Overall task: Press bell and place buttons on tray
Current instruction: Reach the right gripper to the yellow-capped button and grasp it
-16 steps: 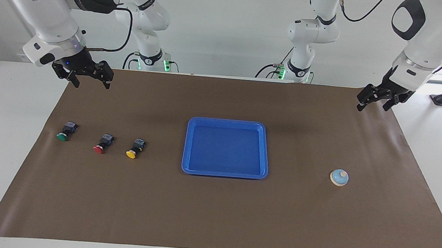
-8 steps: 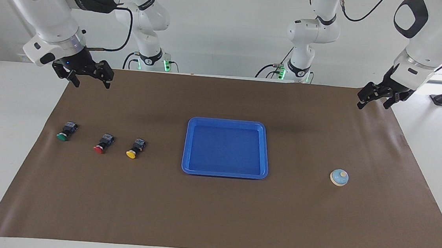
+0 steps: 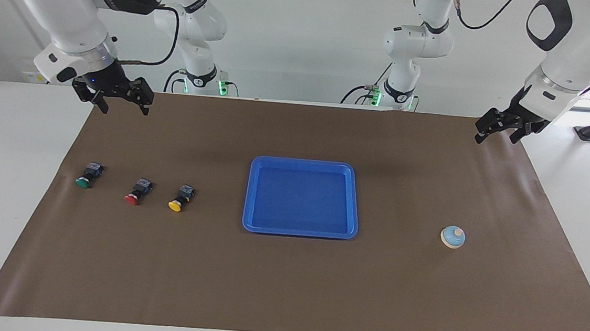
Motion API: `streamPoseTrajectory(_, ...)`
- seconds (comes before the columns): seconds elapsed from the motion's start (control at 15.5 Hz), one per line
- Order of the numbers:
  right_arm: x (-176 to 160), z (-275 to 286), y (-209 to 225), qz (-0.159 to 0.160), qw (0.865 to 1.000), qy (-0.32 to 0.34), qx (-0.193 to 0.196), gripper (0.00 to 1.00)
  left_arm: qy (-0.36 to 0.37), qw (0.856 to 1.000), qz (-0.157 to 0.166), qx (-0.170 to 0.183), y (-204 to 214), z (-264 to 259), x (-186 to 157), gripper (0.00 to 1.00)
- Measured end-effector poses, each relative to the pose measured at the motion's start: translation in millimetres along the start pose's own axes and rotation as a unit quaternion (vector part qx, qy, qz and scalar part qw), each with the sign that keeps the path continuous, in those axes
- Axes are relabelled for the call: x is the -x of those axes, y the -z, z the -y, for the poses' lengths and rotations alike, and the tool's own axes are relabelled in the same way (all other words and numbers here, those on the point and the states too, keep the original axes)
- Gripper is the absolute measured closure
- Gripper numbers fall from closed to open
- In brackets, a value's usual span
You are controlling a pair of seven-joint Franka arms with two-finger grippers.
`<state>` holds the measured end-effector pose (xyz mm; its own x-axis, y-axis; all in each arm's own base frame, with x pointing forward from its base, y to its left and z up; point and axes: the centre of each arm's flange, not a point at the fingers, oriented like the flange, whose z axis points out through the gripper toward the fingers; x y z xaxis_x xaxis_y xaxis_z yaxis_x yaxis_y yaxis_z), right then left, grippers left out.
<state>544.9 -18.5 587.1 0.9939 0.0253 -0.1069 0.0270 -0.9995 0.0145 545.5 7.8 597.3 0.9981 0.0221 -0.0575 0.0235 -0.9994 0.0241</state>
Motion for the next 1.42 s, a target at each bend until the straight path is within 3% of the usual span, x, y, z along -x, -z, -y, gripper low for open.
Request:
streamPoseTrajectory(0.39, -0.4, 21.5, -39.8, -0.022, 1.0, -0.022, 0.003, 0.0, -0.001, 1.0, 0.015, 0.0, -2.4, -0.1, 3.3, 0.0)
streamPoseTrajectory(0.77, -2.6, 64.0, -118.9, -0.03, 0.997, -0.067, 0.003, 0.0, -0.013, 1.0, 0.023, 0.0, -3.7, -0.7, 5.0, 0.0)
streamPoseTrajectory(1.1, -15.3, 89.0, -194.2, -0.057, 0.992, -0.115, -0.008, 0.0, -0.015, 1.0, 0.023, 0.0, -3.7, -0.9, 5.0, 0.0)
streamPoseTrajectory(1.42, -28.6, 86.8, -237.5, -0.077, 0.988, -0.131, -0.018, 0.0, -0.016, 1.0, 0.022, 0.0, -3.7, -1.0, 4.9, 0.0)
